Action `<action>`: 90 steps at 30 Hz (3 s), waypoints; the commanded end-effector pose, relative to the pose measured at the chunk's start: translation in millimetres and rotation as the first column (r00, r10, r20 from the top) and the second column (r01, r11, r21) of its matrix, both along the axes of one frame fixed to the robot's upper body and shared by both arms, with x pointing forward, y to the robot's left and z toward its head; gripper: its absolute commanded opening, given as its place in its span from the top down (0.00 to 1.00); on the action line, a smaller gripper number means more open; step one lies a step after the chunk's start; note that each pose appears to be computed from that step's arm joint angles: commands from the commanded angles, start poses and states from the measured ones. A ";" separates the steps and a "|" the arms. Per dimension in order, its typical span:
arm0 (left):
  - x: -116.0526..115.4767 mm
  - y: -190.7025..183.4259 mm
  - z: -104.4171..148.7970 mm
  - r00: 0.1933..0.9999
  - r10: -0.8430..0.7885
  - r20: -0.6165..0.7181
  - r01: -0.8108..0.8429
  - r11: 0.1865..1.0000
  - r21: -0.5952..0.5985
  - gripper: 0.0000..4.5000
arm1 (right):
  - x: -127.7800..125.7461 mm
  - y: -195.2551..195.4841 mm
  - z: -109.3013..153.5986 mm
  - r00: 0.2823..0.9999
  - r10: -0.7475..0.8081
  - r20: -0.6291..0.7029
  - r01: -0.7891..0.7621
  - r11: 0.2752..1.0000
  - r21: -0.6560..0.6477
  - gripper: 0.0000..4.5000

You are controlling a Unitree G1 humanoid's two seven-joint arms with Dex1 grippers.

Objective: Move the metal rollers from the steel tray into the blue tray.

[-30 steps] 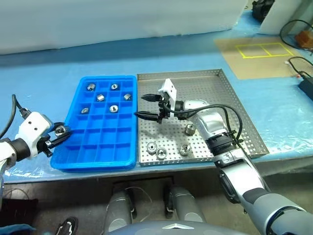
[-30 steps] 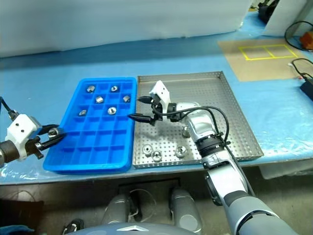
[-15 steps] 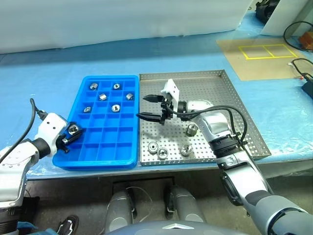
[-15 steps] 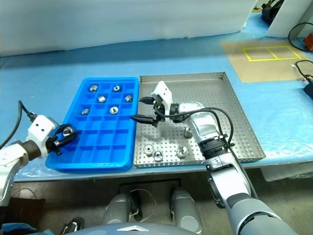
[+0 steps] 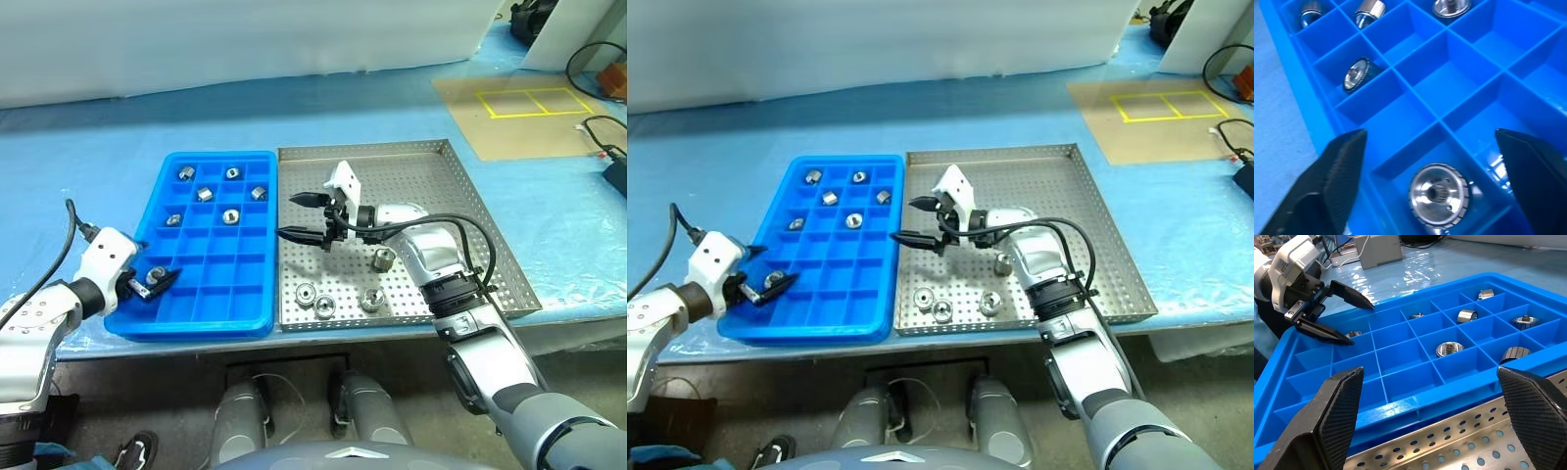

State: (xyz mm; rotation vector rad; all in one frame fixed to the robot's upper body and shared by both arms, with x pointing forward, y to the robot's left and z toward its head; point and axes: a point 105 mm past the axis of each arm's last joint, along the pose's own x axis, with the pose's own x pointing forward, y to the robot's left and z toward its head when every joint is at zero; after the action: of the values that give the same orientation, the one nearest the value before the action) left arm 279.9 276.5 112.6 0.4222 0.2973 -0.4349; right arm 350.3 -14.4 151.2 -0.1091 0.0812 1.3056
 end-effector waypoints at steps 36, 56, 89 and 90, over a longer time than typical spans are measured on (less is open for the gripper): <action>32.1 -201.2 34.4 0.252 -0.928 -0.274 0.965 0.261 0.002 0.01 | -2.9 -96.9 14.1 0.910 -0.407 0.078 0.405 0.913 0.039 0.00; 15.0 -168.6 14.2 0.092 -0.863 -0.497 0.995 0.058 0.082 0.01 | -15.3 -93.5 8.5 0.906 -0.420 0.052 0.419 0.908 0.023 0.00; 132.1 -189.9 19.0 0.800 -0.599 -0.037 0.571 0.779 -0.258 0.01 | -14.9 -86.8 4.0 0.915 -0.398 0.061 0.399 0.917 -0.001 0.00; 130.6 -190.9 17.6 0.797 -0.603 -0.041 0.574 0.775 -0.264 0.01 | -15.1 -86.4 3.7 0.916 -0.397 0.062 0.398 0.918 -0.003 0.00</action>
State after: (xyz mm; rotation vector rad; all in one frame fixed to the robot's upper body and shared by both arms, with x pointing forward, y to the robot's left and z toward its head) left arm 410.4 89.9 116.2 0.2540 0.2737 -1.0968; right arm 336.1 -103.0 142.9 -0.1103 0.1075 0.8829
